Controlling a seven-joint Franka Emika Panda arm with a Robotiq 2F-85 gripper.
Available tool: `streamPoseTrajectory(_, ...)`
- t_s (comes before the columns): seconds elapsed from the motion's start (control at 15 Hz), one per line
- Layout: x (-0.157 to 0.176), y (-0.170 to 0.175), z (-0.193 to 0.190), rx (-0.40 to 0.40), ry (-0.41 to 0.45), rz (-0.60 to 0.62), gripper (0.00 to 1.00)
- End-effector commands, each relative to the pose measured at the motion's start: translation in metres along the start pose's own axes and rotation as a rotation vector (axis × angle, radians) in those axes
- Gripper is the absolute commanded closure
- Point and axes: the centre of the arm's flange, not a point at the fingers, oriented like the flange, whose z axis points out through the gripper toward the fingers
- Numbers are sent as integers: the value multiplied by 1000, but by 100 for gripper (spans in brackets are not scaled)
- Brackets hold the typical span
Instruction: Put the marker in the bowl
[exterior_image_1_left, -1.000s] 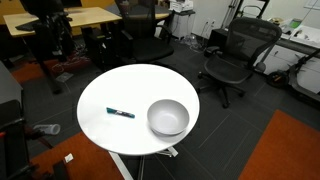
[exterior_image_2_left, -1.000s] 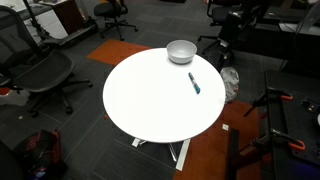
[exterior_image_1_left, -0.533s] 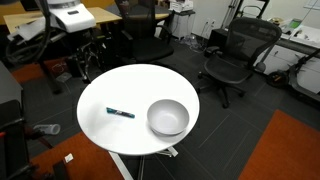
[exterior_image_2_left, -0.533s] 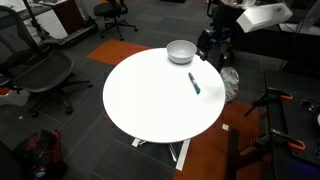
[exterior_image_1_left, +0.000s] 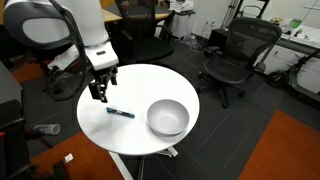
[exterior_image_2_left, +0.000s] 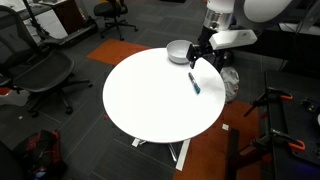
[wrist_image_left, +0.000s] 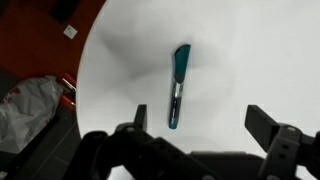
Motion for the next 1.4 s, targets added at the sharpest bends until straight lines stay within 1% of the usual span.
streamPoseTrajectory(0.0,22,-17,30,-3,-7,83,0)
streamPoseTrajectory(0.33,39,-21,63,-47,-26,155,0)
streamPoseTrajectory(0.67,51,-20,89,-73,-44,187,0)
streamPoseTrajectory(0.87,57,-19,100,-80,-54,203,0)
streamPoseTrajectory(1.27,57,-19,115,-89,-69,218,0)
streamPoseTrajectory(1.33,57,-19,116,-91,-68,224,25)
